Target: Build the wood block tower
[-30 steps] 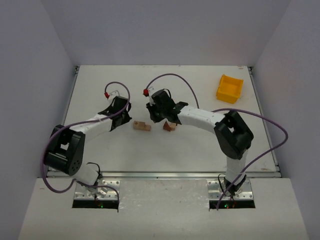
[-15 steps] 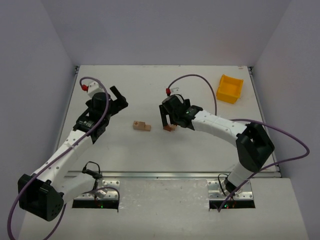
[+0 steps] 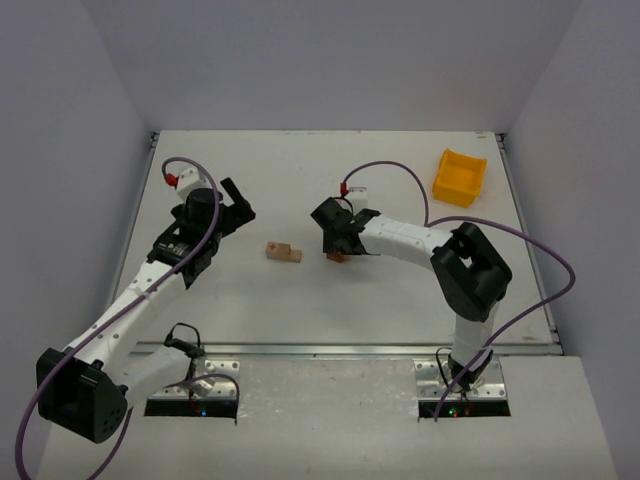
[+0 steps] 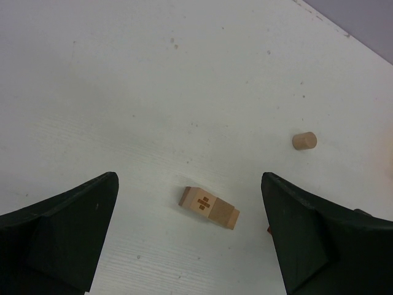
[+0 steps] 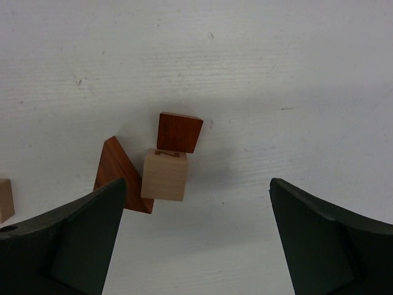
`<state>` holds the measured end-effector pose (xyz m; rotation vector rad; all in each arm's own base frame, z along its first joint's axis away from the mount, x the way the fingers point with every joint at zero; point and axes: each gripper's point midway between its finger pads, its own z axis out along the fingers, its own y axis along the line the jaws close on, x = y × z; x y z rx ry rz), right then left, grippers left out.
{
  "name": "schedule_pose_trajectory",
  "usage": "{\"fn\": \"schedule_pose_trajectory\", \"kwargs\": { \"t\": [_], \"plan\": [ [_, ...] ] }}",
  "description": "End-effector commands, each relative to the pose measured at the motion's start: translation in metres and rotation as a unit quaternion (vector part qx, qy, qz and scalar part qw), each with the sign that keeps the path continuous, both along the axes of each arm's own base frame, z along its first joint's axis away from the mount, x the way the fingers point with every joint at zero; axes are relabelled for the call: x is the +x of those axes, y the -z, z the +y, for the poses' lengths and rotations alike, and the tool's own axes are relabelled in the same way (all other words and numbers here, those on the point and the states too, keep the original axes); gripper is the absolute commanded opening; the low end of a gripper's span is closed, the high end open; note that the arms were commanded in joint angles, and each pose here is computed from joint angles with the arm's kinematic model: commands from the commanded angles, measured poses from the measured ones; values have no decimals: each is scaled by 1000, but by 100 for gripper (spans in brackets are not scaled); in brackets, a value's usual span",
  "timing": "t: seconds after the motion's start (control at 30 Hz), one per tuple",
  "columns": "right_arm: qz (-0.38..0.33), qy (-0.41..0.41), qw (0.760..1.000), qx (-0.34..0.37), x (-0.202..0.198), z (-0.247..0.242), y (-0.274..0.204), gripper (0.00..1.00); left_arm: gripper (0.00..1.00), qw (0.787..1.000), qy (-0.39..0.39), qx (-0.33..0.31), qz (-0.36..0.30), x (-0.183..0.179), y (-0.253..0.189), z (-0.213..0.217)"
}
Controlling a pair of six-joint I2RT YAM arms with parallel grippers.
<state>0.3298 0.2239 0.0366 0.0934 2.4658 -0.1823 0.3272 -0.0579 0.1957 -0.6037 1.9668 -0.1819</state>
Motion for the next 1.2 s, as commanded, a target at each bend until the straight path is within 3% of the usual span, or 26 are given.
{"fn": "schedule_pose_trajectory", "kwargs": {
  "t": [0.0, 0.23, 0.4, 0.67, 0.8, 1.0, 1.17],
  "plan": [
    [-38, 41, 998, 32, 17, 13, -16, 99, 100, 1000, 6, -1, -15, 6, -5, 0],
    [-33, 53, 998, 23, 11, 4, -1, 92, 100, 1000, 12, -3, -15, 5, -2, -3],
    [-31, 56, 998, 13, 13, 0, 3, 80, 100, 1000, 20, -5, -13, 7, 1, -7],
    [-10, 48, 999, 9, 11, 4, 19, 76, 100, 1000, 25, -6, -4, 9, 6, -9],
    [-9, 42, 999, 13, 10, 5, 17, 64, 100, 1000, 29, -7, -2, 9, 8, -11],
    [-20, 35, 999, 16, 10, 3, 8, 62, 100, 999, 36, -8, -2, 11, 9, -13],
    [-18, 25, 999, 14, 10, 4, 9, 45, 100, 999, 39, -8, 2, 11, 11, -15]
  ]
}}
